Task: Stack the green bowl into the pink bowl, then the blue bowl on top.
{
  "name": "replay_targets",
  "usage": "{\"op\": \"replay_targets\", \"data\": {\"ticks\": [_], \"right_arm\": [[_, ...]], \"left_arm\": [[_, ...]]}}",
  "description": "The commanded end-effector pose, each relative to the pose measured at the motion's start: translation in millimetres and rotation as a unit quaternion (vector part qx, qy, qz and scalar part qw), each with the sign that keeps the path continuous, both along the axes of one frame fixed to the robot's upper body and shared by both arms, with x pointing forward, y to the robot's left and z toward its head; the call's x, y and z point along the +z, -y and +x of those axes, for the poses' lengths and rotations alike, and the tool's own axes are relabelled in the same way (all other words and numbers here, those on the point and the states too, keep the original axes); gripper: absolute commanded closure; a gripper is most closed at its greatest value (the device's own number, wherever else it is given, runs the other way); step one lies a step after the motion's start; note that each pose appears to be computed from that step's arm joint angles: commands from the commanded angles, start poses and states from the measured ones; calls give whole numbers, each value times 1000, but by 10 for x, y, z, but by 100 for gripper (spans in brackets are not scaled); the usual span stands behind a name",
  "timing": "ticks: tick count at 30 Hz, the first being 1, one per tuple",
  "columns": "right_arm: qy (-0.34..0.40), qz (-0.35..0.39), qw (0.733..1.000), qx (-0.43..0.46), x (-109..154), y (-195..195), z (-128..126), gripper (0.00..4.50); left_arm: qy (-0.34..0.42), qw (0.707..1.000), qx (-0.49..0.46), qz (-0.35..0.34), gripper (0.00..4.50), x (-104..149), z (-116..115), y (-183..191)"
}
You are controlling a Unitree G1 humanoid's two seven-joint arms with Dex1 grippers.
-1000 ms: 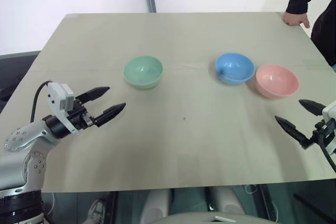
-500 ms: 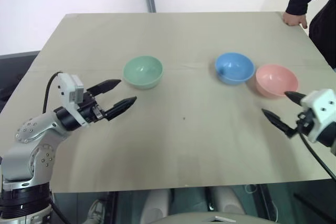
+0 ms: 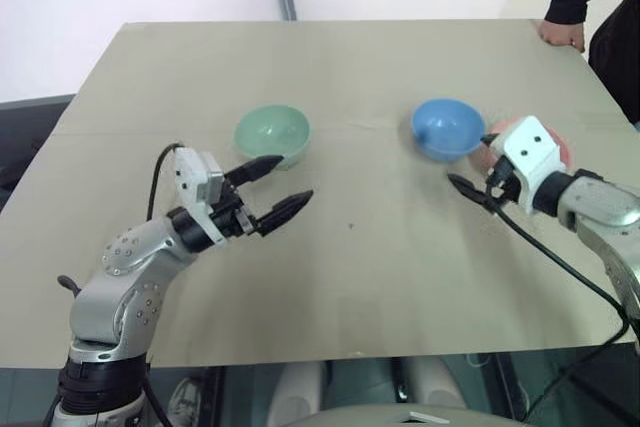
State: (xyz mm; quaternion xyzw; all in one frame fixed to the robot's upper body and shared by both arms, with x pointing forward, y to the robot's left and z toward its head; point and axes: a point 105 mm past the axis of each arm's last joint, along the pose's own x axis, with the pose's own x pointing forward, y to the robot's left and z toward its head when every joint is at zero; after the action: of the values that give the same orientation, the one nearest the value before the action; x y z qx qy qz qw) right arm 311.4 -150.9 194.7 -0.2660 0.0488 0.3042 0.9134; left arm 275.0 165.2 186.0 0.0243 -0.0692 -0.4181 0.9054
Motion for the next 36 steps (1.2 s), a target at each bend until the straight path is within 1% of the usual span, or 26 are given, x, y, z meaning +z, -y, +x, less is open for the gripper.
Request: {"op": "replay_targets", "data": {"ticks": [1, 3, 5, 7, 10, 13, 16, 18, 19, 20, 22, 24, 25, 26, 27, 28, 30, 32, 34, 36], "right_arm": [[11, -15, 1000, 20, 70, -37, -37, 0], [2, -34, 999, -3, 31, 89, -19, 0], [-14, -51, 998, -46, -10, 284, 13, 0], [-42, -66, 992, -95, -67, 521, 43, 0], [-77, -90, 983, -144, -178, 781, 77, 0], [-118, -91, 975, -168, -303, 893, 116, 0], [-139, -89, 970, -180, -379, 951, 178, 0], [-146, -89, 969, -180, -402, 962, 214, 57], [-148, -90, 969, -178, -408, 963, 233, 87], [-149, -89, 969, -173, -404, 949, 254, 137], [-148, -90, 970, -168, -388, 937, 287, 218], [-145, -96, 971, -163, -368, 933, 301, 307], [-141, -99, 972, -159, -351, 928, 305, 332], [-136, -102, 973, -156, -331, 923, 308, 370], [-129, -109, 974, -151, -308, 916, 309, 426], [-117, -116, 976, -140, -273, 890, 302, 439], [-99, -114, 983, -106, -180, 773, 253, 439], [-73, -108, 991, -21, -75, 506, 128, 439], [-74, -77, 989, 99, -33, 121, -148, 439], [-85, -60, 978, 182, -51, -154, -388, 439]], "left_arm": [[26, 1000, 12, -12, 10, 165, -18, -53], [29, 1000, 3, -4, 10, 163, -49, -29], [29, 1000, -8, 8, 10, 134, -83, -13], [25, 1000, -11, 5, 10, 132, -97, -13], [21, 999, -41, 4, 10, 129, -168, 58], [12, 997, -82, 8, 10, 104, -252, 113], [1, 991, -132, 17, 10, 86, -354, 142], [-6, 987, -159, 33, 0, 60, -416, 141], [-14, 982, -185, 47, 0, 34, -482, 140], [-23, 976, -209, 63, 0, 7, -548, 126], [-41, 965, -240, 100, 0, -26, -631, 36], [-47, 959, -249, 124, 0, -29, -647, -37], [-49, 958, -251, 132, 0, -30, -648, -58], [-49, 956, -254, 138, 0, -32, -651, -70], [-48, 954, -257, 144, 0, -36, -653, -78], [-46, 954, -256, 145, 0, -34, -647, -83], [-42, 956, -253, 142, 0, -22, -623, -91], [-40, 958, -248, 137, 0, -15, -598, -105], [-40, 960, -241, 137, 0, -26, -566, -147], [-43, 962, -231, 139, 0, -45, -531, -211]]}}
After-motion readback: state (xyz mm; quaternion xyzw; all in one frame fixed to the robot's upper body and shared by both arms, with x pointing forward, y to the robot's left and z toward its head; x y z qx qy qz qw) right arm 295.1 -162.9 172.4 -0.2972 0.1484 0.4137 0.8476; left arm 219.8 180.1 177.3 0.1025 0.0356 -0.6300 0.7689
